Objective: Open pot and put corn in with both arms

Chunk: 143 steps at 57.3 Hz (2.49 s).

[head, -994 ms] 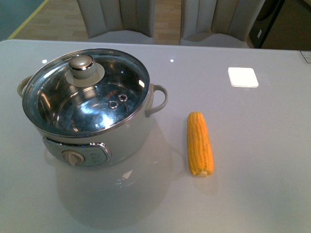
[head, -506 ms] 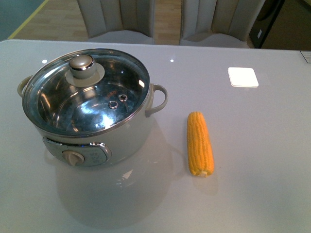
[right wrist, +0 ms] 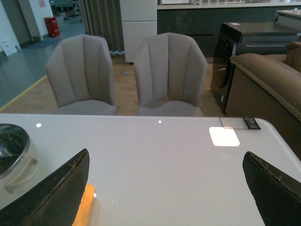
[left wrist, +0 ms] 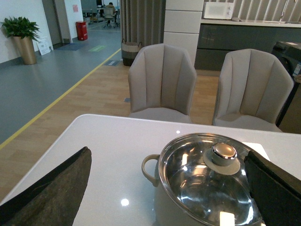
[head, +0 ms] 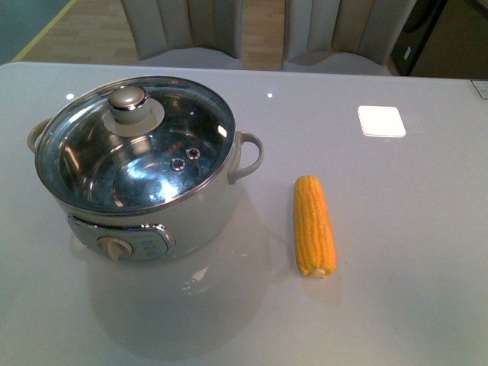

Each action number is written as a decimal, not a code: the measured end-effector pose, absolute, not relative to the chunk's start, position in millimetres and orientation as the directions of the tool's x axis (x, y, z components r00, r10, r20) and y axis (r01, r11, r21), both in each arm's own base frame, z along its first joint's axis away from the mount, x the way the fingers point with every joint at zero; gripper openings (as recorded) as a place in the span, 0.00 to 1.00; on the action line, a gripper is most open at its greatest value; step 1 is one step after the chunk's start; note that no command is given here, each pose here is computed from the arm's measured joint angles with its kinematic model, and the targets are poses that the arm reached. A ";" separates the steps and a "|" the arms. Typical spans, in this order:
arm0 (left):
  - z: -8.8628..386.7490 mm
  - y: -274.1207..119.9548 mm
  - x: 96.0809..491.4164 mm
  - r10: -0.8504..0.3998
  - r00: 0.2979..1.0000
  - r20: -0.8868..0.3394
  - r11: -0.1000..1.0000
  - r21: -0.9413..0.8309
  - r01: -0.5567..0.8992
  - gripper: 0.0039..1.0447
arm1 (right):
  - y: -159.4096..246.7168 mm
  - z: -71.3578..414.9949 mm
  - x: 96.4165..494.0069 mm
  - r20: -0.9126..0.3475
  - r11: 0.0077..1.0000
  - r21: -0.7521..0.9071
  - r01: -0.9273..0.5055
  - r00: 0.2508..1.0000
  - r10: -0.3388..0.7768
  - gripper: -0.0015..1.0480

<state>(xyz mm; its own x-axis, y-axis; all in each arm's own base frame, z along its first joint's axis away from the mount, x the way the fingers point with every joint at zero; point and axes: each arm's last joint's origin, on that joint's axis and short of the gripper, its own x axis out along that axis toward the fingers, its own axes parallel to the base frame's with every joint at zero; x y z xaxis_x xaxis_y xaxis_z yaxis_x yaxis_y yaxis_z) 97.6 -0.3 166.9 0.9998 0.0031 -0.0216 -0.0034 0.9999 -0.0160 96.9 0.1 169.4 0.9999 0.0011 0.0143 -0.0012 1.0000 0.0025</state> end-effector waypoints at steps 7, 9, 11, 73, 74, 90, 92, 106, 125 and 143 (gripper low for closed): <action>164.9 0.3 99.6 0.052 0.921 -0.386 0.991 -0.095 -0.096 0.93 | 0.1 169.4 96.9 0.015 1.000 0.002 -0.002 1.000 0.002 0.92; 161.0 -0.2 101.4 0.050 0.890 -0.454 0.988 -0.109 -0.111 0.93 | 0.1 169.4 96.9 0.015 1.000 0.002 -0.001 1.000 0.001 0.92; 159.8 -0.5 103.0 0.045 0.878 -0.476 0.986 -0.120 -0.115 0.93 | 0.1 169.4 96.9 0.015 1.000 0.002 -0.001 1.000 0.001 0.92; 124.1 -65.5 321.1 -0.241 0.900 -0.363 0.963 0.023 0.267 0.93 | 0.1 169.4 96.9 0.015 1.000 0.002 -0.001 1.000 0.001 0.92; 123.3 -67.4 323.2 -0.247 0.900 -0.358 0.962 0.022 0.273 0.93 | 0.1 169.4 96.9 0.015 1.000 0.002 -0.001 1.000 0.001 0.92; 99.6 -87.0 337.0 -0.269 0.894 -0.359 0.955 0.023 0.297 0.93 | 0.1 169.4 96.9 0.015 1.000 0.002 -0.001 1.000 0.001 0.92; 95.9 -88.2 337.1 -0.267 0.893 -0.364 0.955 0.024 0.295 0.93 | 0.1 169.4 96.9 0.015 1.000 0.002 -0.001 1.000 0.001 0.92; 74.2 -91.6 340.3 -0.255 0.886 -0.387 0.959 0.017 0.284 0.93 | 0.1 169.4 96.9 0.015 1.000 0.002 -0.001 1.000 0.001 0.92; 63.5 -92.1 344.6 -0.231 0.885 -0.403 0.968 0.000 0.253 0.92 | 0.1 169.4 96.9 0.015 1.000 0.002 -0.001 1.000 0.001 0.92; 64.5 -94.4 346.1 -0.220 0.893 -0.393 0.972 -0.009 0.235 0.48 | 0.1 169.4 96.9 0.015 1.000 0.002 -0.001 1.000 0.001 0.92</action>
<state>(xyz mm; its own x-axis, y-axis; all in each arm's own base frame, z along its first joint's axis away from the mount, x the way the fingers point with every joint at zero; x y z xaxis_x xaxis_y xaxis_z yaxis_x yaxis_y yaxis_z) 346.1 -94.4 64.5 0.8928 -0.2200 -0.3931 0.2353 0.9719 -0.0094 96.9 0.1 169.4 0.9999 0.0008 0.0147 -0.0008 1.0000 0.0025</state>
